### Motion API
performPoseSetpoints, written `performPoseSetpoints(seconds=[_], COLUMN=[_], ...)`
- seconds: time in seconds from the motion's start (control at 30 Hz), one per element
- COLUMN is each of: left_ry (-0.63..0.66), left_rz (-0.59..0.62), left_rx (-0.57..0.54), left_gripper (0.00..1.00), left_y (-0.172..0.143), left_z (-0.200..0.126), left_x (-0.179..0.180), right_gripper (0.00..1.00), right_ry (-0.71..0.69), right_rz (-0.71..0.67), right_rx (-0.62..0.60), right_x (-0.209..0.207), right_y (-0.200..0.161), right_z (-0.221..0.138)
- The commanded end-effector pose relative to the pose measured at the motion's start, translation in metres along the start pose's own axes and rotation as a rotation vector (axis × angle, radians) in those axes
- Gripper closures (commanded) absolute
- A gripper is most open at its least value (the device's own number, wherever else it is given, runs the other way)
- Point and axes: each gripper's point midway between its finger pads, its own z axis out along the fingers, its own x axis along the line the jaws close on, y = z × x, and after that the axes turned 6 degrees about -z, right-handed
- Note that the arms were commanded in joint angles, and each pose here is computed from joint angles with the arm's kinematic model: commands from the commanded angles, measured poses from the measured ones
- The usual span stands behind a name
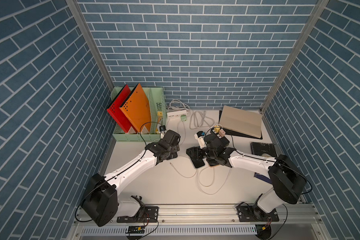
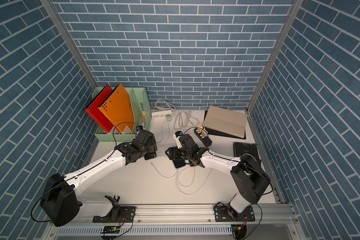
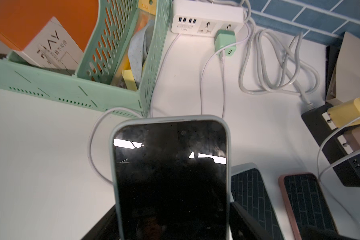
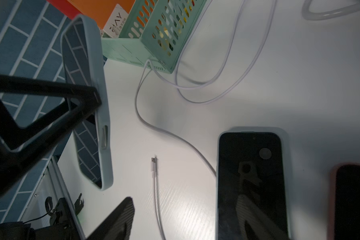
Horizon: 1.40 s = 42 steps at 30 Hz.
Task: Unplug the charging cable from the phone
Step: Remove the charging cable from the phone, then place the phone at the center of the board.
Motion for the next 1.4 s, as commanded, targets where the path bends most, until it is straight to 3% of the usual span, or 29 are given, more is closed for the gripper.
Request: performPoseSetpoints(seconds=[0.0, 0.17, 0.53, 0.93, 1.13, 1.37], left_ry=[-0.001, -0.001, 0.01, 0.051, 0.05, 0.066], left_rz=[0.002, 0.02, 0.051, 0.083, 0.088, 0.112], left_rx=[0.062, 0.135, 0.288, 0.377, 0.393, 0.365], left_gripper=[1.0, 1.0, 1.0, 1.0, 0.87, 0.54], left_y=[-0.017, -0.04, -0.089, -0.119, -0.124, -0.114], left_z=[0.007, 0.019, 0.046, 0.064, 0.067, 0.064], left_x=[0.005, 0.008, 0.017, 0.028, 0.027, 0.029], right_gripper=[0.15, 0.01, 0.01, 0.0, 0.0, 0.0], right_ry=[-0.085, -0.155, -0.233, -0.246, -0.255, -0.275], right_rz=[-0.021, -0.02, -0.028, -0.018, -0.011, -0.003], right_rx=[-0.053, -0.096, -0.143, -0.139, -0.142, -0.158], right_x=[-0.012, -0.027, -0.045, -0.053, -0.058, -0.067], right_y=[0.018, 0.029, 0.039, 0.034, 0.035, 0.038], right_z=[-0.016, -0.03, -0.048, -0.047, -0.048, -0.054])
